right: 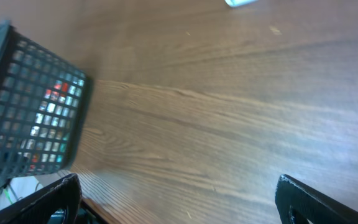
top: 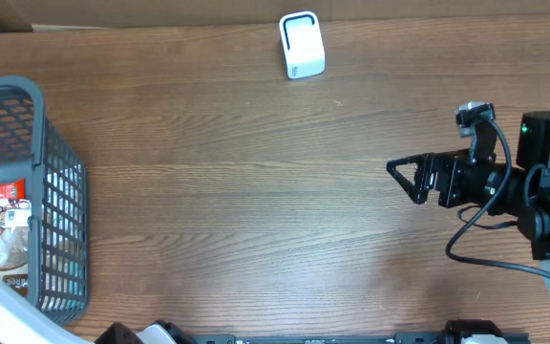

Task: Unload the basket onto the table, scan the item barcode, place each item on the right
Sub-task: 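Swing the left gripper over the grey basket, then grasp the white Pantene tube in the basket with the left gripper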

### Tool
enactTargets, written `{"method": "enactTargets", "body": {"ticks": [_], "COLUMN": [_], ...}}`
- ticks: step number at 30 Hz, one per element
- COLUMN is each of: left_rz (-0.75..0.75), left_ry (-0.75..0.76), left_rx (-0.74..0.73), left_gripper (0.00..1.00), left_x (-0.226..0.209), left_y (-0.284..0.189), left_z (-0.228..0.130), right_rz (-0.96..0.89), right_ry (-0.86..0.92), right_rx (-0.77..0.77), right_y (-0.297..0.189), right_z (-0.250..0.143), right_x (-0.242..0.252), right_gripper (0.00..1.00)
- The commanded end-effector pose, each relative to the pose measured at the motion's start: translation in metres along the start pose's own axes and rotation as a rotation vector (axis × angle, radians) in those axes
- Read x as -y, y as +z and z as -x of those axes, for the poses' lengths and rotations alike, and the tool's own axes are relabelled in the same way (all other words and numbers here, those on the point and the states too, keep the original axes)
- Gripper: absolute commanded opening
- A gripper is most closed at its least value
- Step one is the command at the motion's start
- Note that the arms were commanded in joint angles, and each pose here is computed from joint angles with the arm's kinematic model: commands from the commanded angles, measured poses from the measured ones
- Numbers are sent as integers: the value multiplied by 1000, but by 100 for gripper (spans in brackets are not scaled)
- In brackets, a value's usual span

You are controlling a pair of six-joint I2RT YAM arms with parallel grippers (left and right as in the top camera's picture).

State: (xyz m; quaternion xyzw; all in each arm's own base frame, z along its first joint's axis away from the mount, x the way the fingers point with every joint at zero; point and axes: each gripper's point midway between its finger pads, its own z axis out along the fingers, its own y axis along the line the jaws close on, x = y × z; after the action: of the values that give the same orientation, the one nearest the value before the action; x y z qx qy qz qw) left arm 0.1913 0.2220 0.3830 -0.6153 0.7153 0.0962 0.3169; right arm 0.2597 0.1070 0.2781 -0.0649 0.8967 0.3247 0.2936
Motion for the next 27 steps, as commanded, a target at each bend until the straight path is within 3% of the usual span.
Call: {"method": "enactTargets", "body": {"ticks": [1,4,7,12,14,27], "left_rz": [65,106,52,-166,-244,-250], "left_ry": [-85,-94,-43,164,227,347], "left_rx": [-38,-81,-105,-133,-170,-419], "left_gripper": [96,95,94,100,97,90], "left_x": [-19,-29,-18,20,31,26], "left_y": [28,58,86,130,142,246], "left_z": [0,-8,-13,-23,-34,-89], "right_rz": [-66,-71,-73,-73,-78,-137], "right_ry": [4,16,22,21,20,21], "right_rx": [-3,-19,-28,-26,-25,-22], "right_y": [-1,1,3,4,4,3], "right_z": [3,1,1,2,2,2], "right_x": [10,13,14,15,15,26], "right_gripper": [100,100,100,100,100,100]}}
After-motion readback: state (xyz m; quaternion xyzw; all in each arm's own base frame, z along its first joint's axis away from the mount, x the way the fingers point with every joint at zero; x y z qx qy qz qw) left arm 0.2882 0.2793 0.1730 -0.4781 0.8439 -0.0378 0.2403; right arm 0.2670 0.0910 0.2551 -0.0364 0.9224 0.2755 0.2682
